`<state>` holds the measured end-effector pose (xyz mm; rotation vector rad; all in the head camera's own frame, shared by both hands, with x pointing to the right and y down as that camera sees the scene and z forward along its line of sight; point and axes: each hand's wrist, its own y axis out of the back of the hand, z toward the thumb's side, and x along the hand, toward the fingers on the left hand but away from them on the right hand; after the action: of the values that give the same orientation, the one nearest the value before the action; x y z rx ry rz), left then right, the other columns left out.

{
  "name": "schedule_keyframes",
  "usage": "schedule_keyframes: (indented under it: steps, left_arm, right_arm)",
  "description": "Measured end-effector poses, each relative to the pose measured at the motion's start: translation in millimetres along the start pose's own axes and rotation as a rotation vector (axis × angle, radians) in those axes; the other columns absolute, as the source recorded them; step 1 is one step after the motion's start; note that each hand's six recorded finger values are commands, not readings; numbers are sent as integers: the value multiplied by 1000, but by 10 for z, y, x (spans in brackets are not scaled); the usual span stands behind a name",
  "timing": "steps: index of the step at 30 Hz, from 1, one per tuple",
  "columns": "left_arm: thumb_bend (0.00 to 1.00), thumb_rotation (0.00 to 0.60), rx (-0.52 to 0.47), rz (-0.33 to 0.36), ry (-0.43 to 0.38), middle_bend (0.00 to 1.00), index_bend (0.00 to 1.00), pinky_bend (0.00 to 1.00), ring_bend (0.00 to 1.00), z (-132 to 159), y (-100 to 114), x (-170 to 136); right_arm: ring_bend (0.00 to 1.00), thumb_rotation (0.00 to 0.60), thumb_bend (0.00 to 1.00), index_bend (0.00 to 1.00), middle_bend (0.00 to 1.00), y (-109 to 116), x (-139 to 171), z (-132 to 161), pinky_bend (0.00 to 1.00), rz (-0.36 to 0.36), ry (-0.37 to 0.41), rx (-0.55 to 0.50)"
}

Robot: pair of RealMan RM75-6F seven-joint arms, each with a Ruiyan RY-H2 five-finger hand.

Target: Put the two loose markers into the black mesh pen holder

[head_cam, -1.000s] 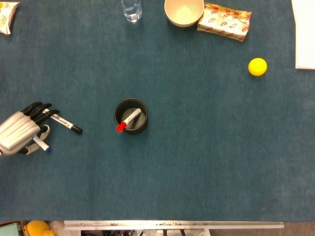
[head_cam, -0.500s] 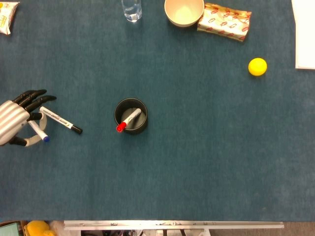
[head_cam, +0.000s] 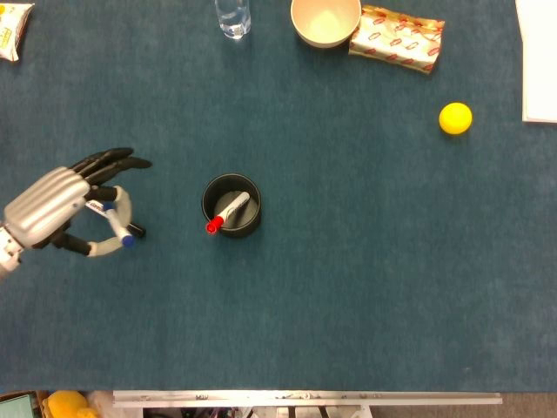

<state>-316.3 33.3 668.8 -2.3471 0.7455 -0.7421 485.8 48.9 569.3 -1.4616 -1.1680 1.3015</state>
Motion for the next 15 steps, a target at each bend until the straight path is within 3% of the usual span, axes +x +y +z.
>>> schedule_keyframes:
  steps: [15]
  left_arm:
    - [246, 600, -137, -87, -55, 123, 627, 105, 10, 628, 21, 606]
  right_arm:
    - [136, 600, 26, 138, 275, -70, -56, -31, 300, 10, 4, -1]
